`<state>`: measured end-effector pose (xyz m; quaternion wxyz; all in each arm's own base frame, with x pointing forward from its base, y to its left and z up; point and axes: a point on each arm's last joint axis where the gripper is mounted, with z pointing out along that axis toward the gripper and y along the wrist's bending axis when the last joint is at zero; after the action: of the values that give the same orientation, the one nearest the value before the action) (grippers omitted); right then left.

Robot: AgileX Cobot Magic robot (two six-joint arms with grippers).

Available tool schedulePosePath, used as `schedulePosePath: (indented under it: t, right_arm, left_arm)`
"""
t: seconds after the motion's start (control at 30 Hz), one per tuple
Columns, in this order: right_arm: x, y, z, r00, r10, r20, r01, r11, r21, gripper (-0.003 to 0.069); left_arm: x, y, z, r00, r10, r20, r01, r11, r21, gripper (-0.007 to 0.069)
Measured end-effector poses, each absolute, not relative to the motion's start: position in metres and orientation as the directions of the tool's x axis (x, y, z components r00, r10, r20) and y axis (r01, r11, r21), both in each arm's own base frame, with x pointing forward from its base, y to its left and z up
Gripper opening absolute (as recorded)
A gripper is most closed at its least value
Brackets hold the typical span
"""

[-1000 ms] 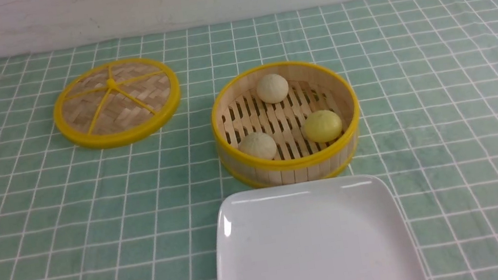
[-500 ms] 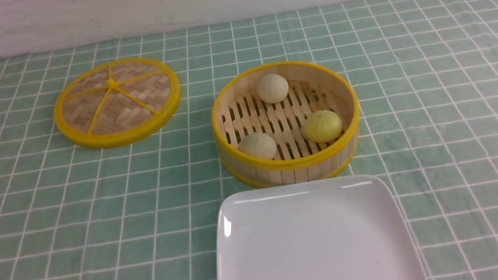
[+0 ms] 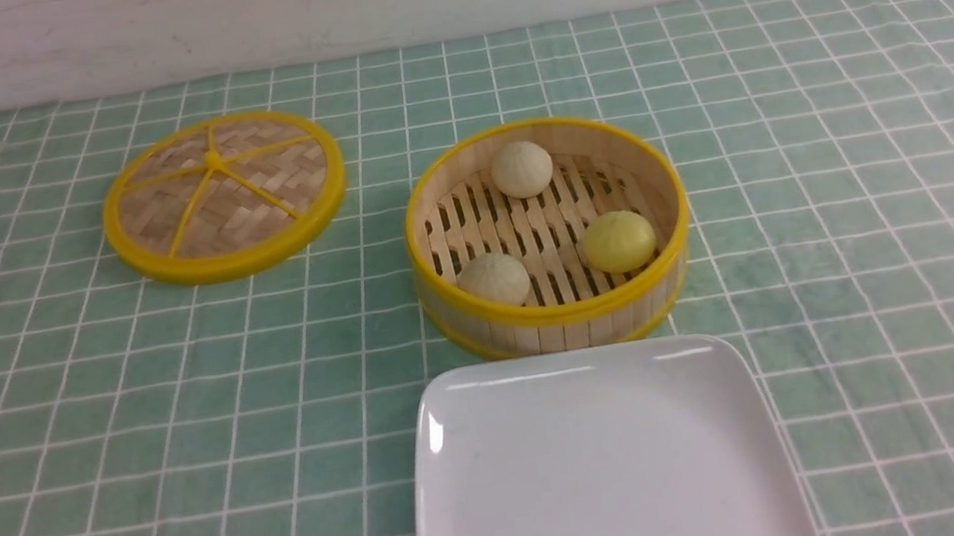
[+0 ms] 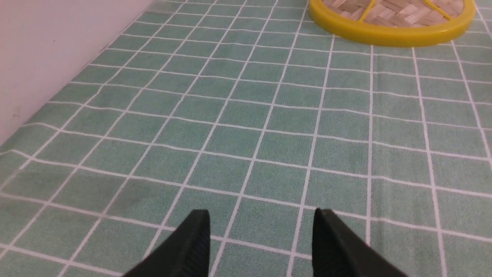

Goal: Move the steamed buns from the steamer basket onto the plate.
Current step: Use the right arm to grab the steamed stuffed bun that is closest to it

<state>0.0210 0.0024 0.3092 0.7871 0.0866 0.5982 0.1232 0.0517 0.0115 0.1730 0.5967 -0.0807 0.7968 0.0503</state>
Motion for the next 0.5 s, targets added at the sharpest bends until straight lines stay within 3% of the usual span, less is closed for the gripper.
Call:
schedulePosePath:
  t: [0.17,0.33,0.5]
  right_arm:
    - [0.022,0.003,0.307,0.226,0.309,-0.924,-0.092,0.951,0.296,0.0240]
    - [0.022,0.004,0.305,0.193,0.354,-0.915,-0.109,0.935,0.338,0.0240]
    - [0.022,0.004,0.306,0.206,0.366,-0.907,-0.116,0.930,0.349,0.0240]
  left_arm:
    - [0.053,0.006,0.176,-0.200,-0.316,-0.927,-0.185,0.942,-0.281,0.0386]
    - [0.055,0.002,0.184,-0.093,-0.558,-0.824,-0.154,0.826,-0.542,0.0386]
    - [0.056,0.002,0.188,-0.034,-0.660,-0.750,-0.128,0.748,-0.652,0.0386]
